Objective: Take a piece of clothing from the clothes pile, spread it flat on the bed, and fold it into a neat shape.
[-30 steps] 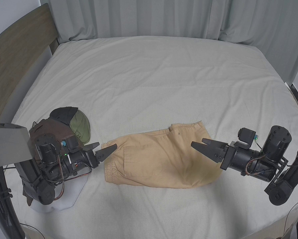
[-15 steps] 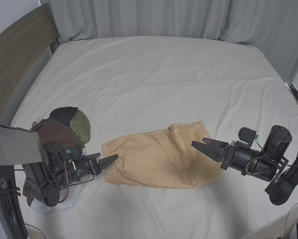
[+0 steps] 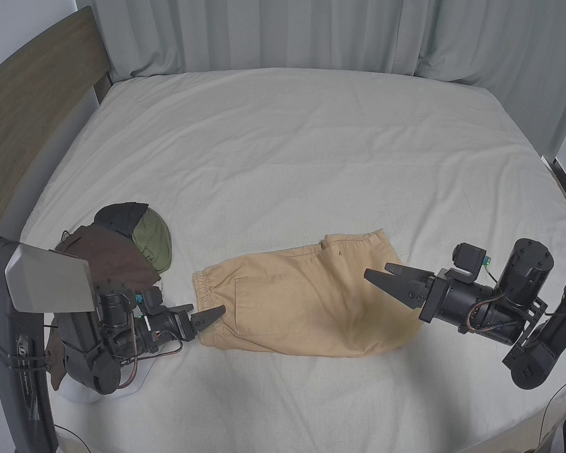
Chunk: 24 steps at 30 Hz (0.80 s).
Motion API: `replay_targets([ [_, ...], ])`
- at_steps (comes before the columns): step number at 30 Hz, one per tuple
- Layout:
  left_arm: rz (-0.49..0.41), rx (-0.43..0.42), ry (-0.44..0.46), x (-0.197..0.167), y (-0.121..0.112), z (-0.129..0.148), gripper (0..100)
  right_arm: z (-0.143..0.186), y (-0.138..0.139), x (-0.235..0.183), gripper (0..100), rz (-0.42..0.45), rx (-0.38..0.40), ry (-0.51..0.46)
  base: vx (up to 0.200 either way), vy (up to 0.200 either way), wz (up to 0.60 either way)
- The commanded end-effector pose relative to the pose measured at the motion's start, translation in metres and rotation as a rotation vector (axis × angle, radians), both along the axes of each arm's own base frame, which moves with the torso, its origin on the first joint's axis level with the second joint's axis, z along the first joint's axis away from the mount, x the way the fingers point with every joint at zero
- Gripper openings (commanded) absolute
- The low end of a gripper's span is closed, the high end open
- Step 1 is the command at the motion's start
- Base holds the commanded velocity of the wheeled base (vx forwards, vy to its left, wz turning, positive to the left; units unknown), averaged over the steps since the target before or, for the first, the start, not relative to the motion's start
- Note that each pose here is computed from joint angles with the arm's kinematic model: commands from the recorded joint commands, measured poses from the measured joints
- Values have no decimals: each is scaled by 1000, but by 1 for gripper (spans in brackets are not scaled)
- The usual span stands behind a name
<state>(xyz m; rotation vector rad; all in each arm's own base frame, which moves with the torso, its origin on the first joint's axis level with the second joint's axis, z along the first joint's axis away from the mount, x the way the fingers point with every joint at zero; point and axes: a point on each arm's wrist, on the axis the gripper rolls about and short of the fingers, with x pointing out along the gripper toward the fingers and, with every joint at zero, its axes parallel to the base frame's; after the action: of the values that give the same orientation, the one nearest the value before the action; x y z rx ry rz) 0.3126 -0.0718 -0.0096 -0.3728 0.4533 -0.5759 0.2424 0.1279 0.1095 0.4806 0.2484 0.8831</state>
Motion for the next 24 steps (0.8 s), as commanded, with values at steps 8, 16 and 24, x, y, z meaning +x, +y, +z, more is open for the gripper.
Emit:
replay_targets([
  [8, 30, 3, 43, 12, 7, -27, 100, -3, 1, 0, 100, 2, -6, 10, 0, 0, 0],
  [16, 55, -36, 67, 21, 7, -35, 100, -7, 2, 0, 100, 7, -11, 24, 0, 0, 0],
  [24, 80, -111, 105, 25, 4, -34, 100, -9, 2, 1, 100, 4, -15, 30, 0, 0, 0],
])
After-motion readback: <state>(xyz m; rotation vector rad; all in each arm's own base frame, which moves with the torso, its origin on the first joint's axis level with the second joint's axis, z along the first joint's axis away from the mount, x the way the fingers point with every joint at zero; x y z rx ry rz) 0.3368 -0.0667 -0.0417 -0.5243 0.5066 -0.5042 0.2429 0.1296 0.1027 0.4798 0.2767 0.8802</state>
